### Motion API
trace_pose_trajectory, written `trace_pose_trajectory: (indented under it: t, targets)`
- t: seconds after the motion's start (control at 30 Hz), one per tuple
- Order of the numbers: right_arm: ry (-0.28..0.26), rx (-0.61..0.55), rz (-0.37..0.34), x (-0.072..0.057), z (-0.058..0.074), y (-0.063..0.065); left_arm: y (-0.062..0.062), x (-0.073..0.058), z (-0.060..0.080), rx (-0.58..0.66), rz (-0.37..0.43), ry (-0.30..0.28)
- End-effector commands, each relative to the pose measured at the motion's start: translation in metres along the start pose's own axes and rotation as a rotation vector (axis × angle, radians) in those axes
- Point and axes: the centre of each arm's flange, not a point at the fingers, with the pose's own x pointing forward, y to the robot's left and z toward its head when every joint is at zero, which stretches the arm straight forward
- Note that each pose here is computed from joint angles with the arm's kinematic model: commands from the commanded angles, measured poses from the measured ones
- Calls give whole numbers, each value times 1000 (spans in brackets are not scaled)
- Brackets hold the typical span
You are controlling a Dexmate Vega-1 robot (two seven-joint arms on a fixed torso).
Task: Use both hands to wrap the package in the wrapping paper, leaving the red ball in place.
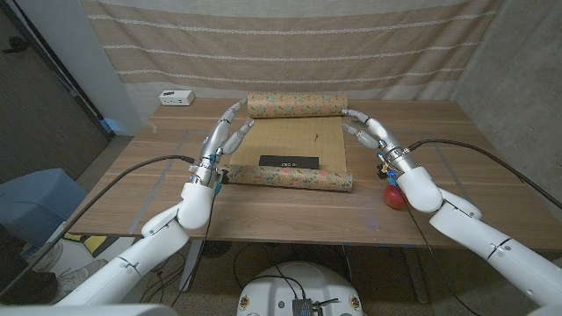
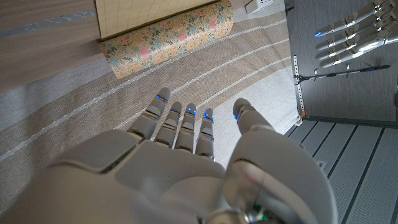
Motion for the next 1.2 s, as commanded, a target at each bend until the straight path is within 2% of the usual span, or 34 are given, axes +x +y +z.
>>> trace_pose_trajectory:
  t: [0.03, 0.3, 0.5, 0.83, 1.2]
  targets:
    - [-26, -93, 56, -17, 13, 8, -3, -20, 19, 106, -25, -36]
    - [-50, -158, 88, -31, 18, 18, -10, -31, 27, 155, -75, -56]
    - [-88, -215, 87, -38, 26, 27, -13, -41, 32, 226, -52, -83]
    - [-107, -234, 166, -46, 31, 45, -19, -52, 33, 273, -62, -93]
    - [-120, -305, 186, -54, 36, 52, -21, -65, 38, 376, -33, -101]
